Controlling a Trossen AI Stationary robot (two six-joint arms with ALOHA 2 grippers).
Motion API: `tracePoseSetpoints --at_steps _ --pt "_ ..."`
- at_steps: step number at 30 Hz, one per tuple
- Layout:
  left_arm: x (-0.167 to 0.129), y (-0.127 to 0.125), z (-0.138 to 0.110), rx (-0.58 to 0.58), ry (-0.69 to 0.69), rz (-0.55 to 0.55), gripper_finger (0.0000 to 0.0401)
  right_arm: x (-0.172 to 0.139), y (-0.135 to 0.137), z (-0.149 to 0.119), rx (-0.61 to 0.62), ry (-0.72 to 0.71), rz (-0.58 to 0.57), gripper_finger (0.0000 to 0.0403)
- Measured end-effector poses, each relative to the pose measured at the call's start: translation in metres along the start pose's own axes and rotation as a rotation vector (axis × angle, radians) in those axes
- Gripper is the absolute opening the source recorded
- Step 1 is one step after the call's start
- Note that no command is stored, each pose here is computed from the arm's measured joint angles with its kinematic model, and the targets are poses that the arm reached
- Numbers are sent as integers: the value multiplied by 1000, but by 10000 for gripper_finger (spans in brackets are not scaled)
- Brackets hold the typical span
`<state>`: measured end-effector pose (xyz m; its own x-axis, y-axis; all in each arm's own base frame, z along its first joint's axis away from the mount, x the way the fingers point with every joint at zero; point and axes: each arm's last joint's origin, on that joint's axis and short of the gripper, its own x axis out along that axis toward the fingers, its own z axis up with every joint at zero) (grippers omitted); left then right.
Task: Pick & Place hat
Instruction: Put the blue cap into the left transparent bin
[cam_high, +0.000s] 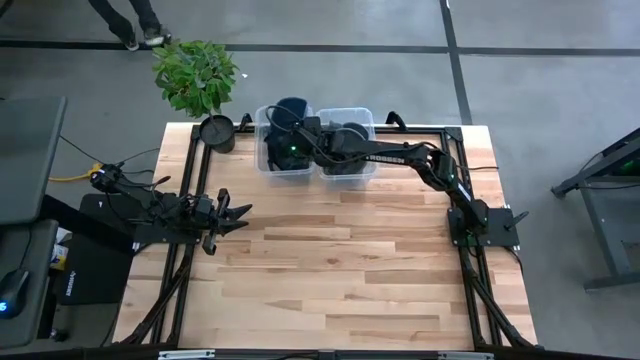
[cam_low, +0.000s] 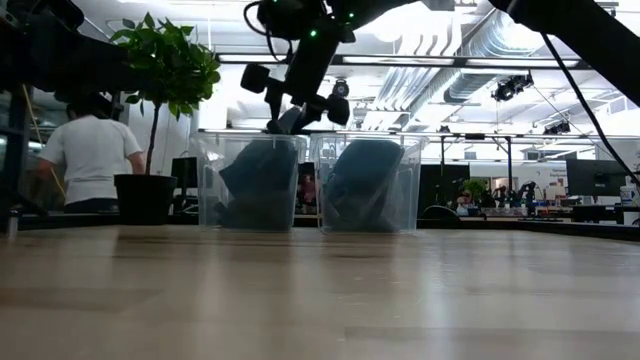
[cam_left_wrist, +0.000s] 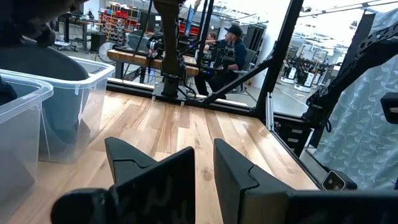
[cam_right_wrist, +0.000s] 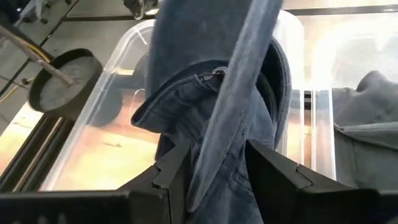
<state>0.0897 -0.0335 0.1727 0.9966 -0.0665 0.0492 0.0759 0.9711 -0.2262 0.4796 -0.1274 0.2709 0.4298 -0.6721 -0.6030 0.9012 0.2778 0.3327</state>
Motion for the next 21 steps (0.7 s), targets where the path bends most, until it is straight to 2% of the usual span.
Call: tracePoseSetpoints --at_steps 10,14,18,21 --pt "0 0 0 0 -1 0 0 -24 -4 32 -40 60 127 145" --pt "0 0 0 0 0 0 0 -35 -7 49 -68 12 144 136" --pt "0 0 0 0 0 0 0 -36 -14 66 -47 -11 161 100" --pt "0 0 0 0 -1 -1 0 -34 -19 79 -36 -18 199 44"
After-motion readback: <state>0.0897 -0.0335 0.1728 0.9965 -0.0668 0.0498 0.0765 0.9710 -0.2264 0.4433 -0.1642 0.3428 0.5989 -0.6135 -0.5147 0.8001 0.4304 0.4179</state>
